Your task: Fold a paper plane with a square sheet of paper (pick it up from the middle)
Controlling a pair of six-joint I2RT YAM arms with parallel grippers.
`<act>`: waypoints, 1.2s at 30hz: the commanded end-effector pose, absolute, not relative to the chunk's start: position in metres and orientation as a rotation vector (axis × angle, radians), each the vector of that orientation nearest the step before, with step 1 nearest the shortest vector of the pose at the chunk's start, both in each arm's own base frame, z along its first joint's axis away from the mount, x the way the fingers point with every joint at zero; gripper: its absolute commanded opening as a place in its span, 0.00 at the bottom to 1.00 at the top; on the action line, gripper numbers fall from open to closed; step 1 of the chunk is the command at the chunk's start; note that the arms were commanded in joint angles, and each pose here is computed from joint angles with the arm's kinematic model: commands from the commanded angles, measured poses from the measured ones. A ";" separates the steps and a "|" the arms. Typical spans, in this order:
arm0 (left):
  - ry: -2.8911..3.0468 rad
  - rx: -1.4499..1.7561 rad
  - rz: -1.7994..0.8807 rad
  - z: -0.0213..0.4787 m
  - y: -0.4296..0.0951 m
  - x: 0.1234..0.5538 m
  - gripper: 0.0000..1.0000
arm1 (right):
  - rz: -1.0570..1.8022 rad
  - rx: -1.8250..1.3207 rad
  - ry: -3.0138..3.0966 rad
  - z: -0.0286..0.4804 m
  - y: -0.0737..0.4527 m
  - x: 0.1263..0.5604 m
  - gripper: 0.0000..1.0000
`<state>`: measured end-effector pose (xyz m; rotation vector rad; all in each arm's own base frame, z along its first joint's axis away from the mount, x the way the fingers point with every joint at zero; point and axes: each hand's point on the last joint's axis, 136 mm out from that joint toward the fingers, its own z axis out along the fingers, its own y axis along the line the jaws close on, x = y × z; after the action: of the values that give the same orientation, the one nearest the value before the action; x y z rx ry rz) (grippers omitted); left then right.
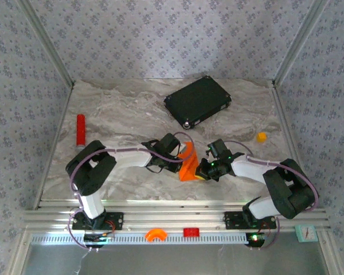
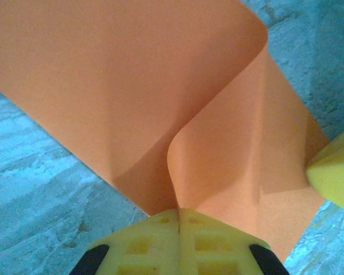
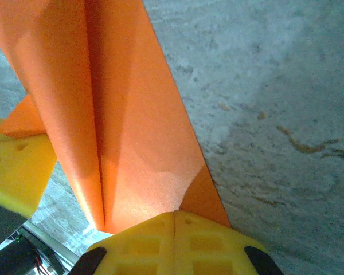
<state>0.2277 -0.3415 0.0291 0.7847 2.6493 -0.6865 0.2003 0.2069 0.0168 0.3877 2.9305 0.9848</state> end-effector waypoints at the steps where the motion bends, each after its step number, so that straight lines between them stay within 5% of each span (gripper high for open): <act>1: 2.569 0.796 -0.705 0.053 -0.349 0.237 0.00 | 0.880 0.452 3.004 -0.001 0.191 0.186 0.04; 36: 2.612 0.811 -0.708 0.038 -0.348 0.232 0.00 | 0.889 0.434 2.989 0.006 0.195 0.192 0.05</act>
<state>0.2269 -0.3417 0.0236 0.7984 2.6577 -0.6823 0.2001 0.2068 0.0167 0.3884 2.9321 0.9842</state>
